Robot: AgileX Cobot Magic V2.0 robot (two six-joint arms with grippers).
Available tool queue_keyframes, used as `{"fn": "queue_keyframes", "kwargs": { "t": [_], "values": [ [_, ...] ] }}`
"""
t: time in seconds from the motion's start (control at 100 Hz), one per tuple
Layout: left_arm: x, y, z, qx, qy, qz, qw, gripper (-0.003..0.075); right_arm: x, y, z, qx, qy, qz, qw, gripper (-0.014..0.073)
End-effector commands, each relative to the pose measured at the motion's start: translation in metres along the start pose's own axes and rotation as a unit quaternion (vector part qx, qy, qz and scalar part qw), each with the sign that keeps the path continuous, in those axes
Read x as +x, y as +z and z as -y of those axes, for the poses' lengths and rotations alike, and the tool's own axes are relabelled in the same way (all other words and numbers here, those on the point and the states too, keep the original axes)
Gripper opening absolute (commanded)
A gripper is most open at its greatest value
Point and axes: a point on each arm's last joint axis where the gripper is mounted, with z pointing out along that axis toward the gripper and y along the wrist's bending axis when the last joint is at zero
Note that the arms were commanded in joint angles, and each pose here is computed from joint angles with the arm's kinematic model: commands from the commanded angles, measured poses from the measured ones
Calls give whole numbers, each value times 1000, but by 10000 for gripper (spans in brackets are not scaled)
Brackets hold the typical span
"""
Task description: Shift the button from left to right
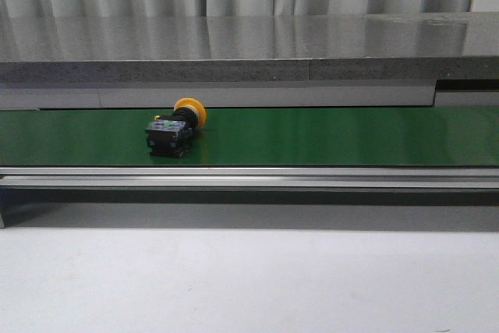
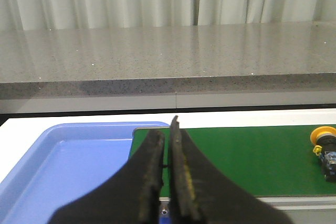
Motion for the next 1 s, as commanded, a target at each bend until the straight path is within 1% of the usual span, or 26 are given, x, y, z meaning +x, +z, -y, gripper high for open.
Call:
{"fn": "queue_keyframes", "kwargs": {
  "t": [0.0, 0.1, 0.22, 0.28, 0.42, 0.57, 0.71, 0.77, 0.84, 0.88, 0.93, 0.96, 0.98, 0.99],
  "values": [
    [-18, -1, -2, -6, -7, 54, 998, 5, -34, 4, 0, -2, 1, 8, 1000, -121],
    [-18, -1, -2, -6, -7, 54, 998, 5, -56, 14, 0, 0, 2, -49, 999, -121],
    [-18, -1, -2, -6, -7, 54, 998, 5, -78, 34, 0, 1, 1, -119, 993, -121],
    [-18, -1, -2, -6, -7, 54, 998, 5, -92, 47, 0, 2, 1, -140, 990, -121],
    [-18, -1, -2, -6, -7, 54, 998, 5, -109, 81, 0, 2, 1, -176, 984, -121],
    [-18, -1, -2, -6, -7, 54, 998, 5, -112, 112, 0, 1, 1, -194, 981, -121],
    [-18, -1, -2, -6, -7, 54, 998, 5, -99, 133, -1, 1, 0, -232, 973, -120],
    [-18, -1, -2, -6, -7, 54, 998, 5, -92, 138, -1, 1, 0, -257, 967, -113],
    [-18, -1, -2, -6, -7, 54, 998, 5, -87, 140, -1, 2, 0, -279, 960, -69],
    [-18, -1, -2, -6, -7, 54, 998, 5, -84, 140, -1, 2, 0, -291, 957, -20],
    [-18, -1, -2, -6, -7, 54, 998, 5, -83, 140, -1, 2, 0, -299, 954, 59],
    [-18, -1, -2, -6, -7, 54, 998, 5, -82, 139, -1, 2, 0, -303, 953, 127],
    [-18, -1, -2, -6, -7, 54, 998, 5, -82, 139, -1, 2, 0, -305, 952, 156],
    [-18, -1, -2, -6, -7, 54, 998, 5, -82, 139, -1, 3, 0, -306, 952, 186]
  ]
}}
